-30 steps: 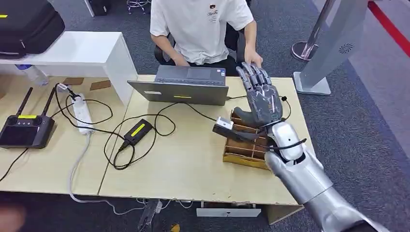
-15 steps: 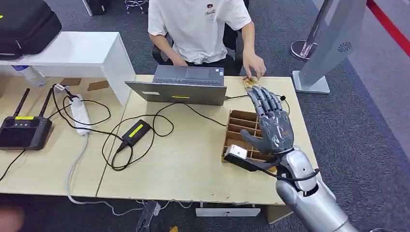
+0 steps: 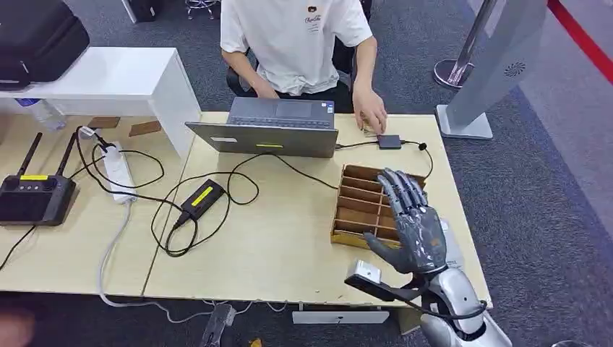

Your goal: Pass the card to the sensor for recognition and then transmit it.

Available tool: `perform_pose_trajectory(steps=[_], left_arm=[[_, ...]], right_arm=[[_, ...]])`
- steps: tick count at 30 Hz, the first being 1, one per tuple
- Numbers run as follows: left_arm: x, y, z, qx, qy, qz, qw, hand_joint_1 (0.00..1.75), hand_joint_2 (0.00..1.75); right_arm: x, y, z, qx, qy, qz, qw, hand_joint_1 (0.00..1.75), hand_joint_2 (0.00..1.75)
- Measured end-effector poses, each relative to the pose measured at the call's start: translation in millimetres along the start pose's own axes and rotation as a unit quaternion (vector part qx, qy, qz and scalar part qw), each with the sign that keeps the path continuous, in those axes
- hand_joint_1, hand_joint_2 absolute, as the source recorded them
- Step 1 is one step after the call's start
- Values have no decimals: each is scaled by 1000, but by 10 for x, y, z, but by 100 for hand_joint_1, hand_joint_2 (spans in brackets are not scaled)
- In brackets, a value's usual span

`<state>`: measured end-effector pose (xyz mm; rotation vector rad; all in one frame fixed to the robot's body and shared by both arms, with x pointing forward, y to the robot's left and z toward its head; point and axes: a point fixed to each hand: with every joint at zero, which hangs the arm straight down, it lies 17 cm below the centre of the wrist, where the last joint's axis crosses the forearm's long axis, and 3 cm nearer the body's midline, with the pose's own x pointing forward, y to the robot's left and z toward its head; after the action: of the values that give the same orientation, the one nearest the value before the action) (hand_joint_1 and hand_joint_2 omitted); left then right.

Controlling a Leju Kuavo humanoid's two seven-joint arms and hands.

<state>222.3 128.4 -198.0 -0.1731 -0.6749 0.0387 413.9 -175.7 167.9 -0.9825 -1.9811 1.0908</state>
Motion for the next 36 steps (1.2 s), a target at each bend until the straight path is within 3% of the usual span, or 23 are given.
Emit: perform_pose_trajectory(steps=[11, 24, 36], left_arm=[[368, 87, -39, 73, -56, -28, 995, 0, 175], [387, -184, -63, 25, -29, 4, 999, 0, 175], [452, -306, -79, 4, -23, 21, 1000, 0, 175]], right_arm=[[-116, 393, 453, 50, 42, -21, 998, 0, 175], [-240, 950, 740, 100, 93, -34, 990, 0, 175], [-219, 1184, 710, 117, 111, -54, 985, 0, 175]])
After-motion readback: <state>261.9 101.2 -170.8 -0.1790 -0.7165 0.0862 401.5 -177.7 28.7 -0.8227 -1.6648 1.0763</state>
